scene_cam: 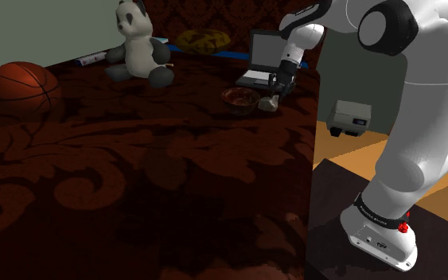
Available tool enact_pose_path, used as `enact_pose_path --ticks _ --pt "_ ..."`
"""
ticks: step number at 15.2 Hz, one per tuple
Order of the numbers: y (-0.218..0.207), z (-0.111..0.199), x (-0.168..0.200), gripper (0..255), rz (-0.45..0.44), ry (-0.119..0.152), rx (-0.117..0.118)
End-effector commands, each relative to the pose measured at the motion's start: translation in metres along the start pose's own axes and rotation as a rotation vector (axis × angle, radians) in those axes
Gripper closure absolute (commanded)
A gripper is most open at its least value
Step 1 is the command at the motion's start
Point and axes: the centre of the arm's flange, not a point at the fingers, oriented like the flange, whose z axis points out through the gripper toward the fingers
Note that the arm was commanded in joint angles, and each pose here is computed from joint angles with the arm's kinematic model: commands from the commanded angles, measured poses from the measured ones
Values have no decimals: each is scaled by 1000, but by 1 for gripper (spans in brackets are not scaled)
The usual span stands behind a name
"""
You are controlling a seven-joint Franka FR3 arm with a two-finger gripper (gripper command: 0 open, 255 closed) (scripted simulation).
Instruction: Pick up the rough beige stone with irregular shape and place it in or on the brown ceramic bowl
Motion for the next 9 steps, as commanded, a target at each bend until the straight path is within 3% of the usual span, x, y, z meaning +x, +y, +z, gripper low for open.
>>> enact_pose_path --ticks 1,8,9 --pt "-3 -8 -4 255 1 -1 -1" --pt "-13 -31 -14 255 1 0 -1" --pt "-13 -31 -14 0 1 0 -1"
